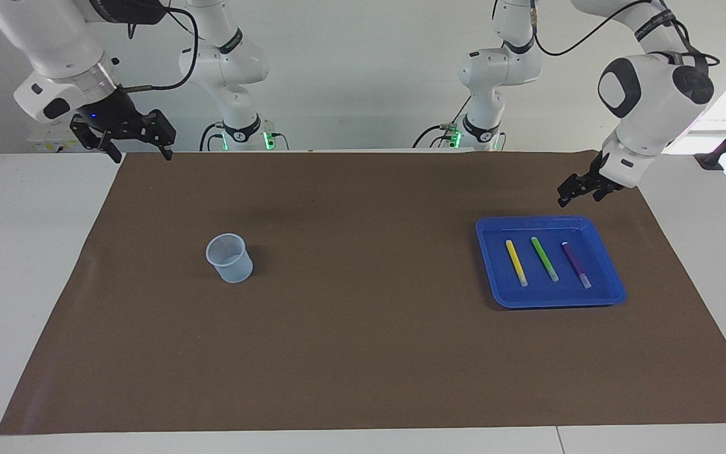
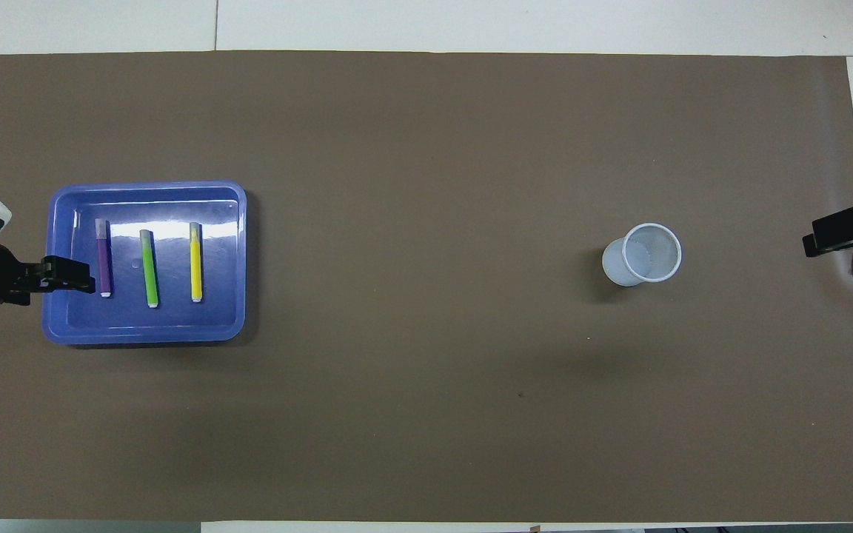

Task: Transfer and insert pens with both arms
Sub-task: 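Lower the left gripper onto the purple pen and grasp it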

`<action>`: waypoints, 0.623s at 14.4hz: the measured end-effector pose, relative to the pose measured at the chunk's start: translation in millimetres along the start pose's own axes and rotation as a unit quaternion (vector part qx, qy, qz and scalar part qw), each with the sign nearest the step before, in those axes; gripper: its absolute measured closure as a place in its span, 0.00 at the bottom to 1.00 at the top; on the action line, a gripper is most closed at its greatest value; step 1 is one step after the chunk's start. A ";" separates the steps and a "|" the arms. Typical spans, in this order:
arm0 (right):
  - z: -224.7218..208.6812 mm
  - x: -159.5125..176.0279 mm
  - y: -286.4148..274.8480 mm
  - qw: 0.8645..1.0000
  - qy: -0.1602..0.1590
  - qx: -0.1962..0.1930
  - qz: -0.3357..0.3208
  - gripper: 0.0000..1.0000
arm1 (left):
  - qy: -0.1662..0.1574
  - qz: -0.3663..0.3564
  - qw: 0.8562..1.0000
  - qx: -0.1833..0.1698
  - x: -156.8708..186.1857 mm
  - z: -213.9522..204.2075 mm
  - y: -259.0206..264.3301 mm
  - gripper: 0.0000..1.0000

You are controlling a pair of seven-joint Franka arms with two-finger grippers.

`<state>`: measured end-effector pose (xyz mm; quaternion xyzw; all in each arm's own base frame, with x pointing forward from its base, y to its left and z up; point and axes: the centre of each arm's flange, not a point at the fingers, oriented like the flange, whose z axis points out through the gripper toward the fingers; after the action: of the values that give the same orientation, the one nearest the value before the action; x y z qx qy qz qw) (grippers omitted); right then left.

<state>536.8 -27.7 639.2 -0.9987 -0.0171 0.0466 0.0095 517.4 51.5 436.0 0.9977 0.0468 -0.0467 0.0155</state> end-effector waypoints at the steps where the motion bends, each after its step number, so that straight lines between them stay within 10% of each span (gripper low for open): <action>1: 0.0 0.0 0.0 1.000 0.000 0.000 0.000 0.00 | 0.001 0.003 1.000 0.001 7.9 21.9 -8.0 0.00; 9: -0.1 -0.1 0.0 1.000 0.000 0.000 0.000 0.00 | 0.034 0.038 0.999 0.010 55.0 111.1 -10.3 0.04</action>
<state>536.7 -27.7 639.3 -0.9987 -0.0171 0.0465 0.0095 560.8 62.9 319.9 0.9999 0.0092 -0.0128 0.0060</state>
